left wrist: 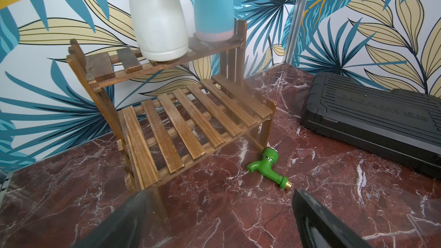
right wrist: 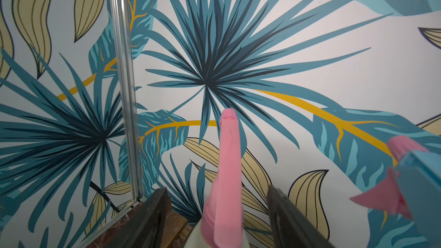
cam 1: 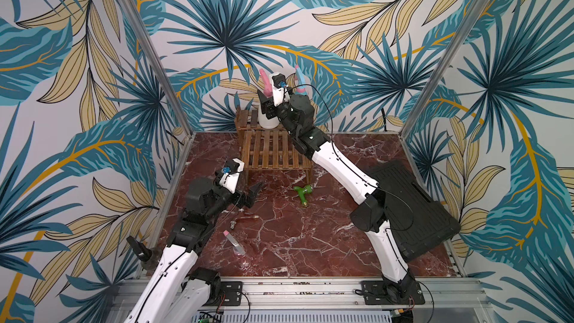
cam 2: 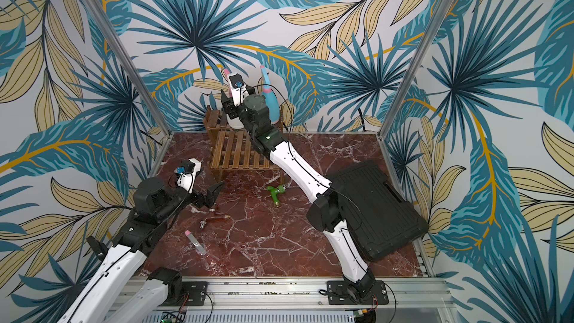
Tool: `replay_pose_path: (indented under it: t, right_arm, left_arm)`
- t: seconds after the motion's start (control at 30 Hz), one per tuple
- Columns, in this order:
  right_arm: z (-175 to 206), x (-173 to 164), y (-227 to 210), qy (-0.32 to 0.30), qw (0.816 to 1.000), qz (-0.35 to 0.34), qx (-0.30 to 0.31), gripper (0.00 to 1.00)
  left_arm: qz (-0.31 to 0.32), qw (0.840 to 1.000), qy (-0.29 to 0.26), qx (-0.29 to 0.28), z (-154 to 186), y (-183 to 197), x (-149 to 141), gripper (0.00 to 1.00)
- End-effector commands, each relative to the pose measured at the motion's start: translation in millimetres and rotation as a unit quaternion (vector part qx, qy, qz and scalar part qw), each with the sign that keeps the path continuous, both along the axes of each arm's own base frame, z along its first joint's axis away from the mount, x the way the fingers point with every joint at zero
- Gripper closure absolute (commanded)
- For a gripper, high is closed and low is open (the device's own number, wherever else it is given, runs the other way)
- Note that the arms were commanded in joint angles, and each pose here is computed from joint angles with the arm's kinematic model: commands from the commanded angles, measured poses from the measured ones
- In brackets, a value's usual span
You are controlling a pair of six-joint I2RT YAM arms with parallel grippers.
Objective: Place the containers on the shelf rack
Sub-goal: 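Place the container on the shelf.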
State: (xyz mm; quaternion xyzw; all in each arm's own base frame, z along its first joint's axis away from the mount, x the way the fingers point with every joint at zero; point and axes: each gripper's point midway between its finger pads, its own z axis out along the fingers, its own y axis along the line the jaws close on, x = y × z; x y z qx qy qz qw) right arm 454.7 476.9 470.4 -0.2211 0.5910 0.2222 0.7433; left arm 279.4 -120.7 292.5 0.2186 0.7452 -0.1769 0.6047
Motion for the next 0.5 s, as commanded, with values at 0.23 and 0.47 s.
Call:
replay_pose_path:
  t: [0.23,0.47]
  right_arm:
    - [89.5,-86.3,-44.5,-0.036,0.995,0.094,0.025,0.01]
    - [46.1,-162.9,-87.9,-0.021,0.987,0.161,0.012,0.01]
  left_arm:
    - [-0.043,0.999,-0.017,0.022,24.7,-1.2,-46.4,0.00]
    - [-0.001,0.998,0.012,0.067,18.1,17.3,-53.7,0.00]
